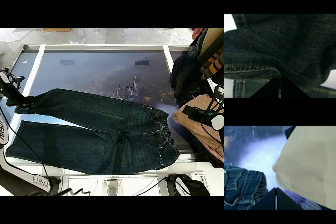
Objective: Fold the clothes and pants, and hang the long-sleeved shirts on hangers.
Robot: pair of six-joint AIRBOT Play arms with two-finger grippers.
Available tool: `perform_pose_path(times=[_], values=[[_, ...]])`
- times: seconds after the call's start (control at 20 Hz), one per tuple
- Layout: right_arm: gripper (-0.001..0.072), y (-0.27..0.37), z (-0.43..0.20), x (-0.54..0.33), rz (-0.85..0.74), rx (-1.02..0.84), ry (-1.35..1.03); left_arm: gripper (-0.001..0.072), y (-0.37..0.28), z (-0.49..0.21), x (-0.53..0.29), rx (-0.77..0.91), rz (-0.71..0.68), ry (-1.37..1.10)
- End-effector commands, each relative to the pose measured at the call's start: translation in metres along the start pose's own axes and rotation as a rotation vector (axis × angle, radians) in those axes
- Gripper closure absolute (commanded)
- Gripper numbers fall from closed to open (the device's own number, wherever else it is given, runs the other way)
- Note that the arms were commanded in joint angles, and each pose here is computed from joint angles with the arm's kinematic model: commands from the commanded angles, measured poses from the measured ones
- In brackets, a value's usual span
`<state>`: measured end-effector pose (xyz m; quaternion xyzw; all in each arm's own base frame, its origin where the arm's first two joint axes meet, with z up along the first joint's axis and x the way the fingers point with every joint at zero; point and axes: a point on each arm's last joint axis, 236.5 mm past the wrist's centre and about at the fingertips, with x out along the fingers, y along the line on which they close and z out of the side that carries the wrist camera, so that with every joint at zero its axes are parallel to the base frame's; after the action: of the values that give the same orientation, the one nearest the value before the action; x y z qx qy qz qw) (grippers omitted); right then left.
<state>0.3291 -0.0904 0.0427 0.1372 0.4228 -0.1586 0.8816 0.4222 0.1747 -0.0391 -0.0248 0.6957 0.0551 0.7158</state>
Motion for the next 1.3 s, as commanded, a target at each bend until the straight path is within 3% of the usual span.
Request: perform_pose_path(times=[0.0,0.3,0.4,0.8,1.1,1.15,1.2,1.25], values=[[0.0687,-0.001,-0.006,0.013,-0.007,-0.017,0.037,0.0688,0.007,0.03,-0.004,-0.032,0.03,-0.113],[0.0686,-0.003,-0.032,0.054,-0.017,-0.004,0.161,0.0688,0.003,0.11,-0.11,0.061,0.122,-0.515],[0.0686,-0.003,-0.038,0.061,-0.016,0.003,0.189,0.069,-0.001,0.096,-0.1,0.128,0.126,-0.471],[0.0686,-0.003,-0.04,0.064,-0.018,0.002,0.198,0.0689,-0.003,-0.054,0.047,0.089,0.064,-0.053],[0.0686,-0.003,-0.04,0.064,-0.018,0.002,0.196,0.068,0.044,-0.062,0.049,-0.006,0.166,-0.061],[0.0686,-0.003,-0.04,0.064,-0.018,0.002,0.195,0.055,0.046,-0.057,0.048,-0.006,0.171,-0.083],[0.0686,-0.003,-0.04,0.064,-0.017,0.003,0.195,0.0235,0.047,-0.053,0.048,-0.004,0.176,-0.101],[0.0686,-0.003,-0.04,0.064,-0.017,0.004,0.195,0.0007,0.048,-0.048,0.047,-0.004,0.181,-0.122]])
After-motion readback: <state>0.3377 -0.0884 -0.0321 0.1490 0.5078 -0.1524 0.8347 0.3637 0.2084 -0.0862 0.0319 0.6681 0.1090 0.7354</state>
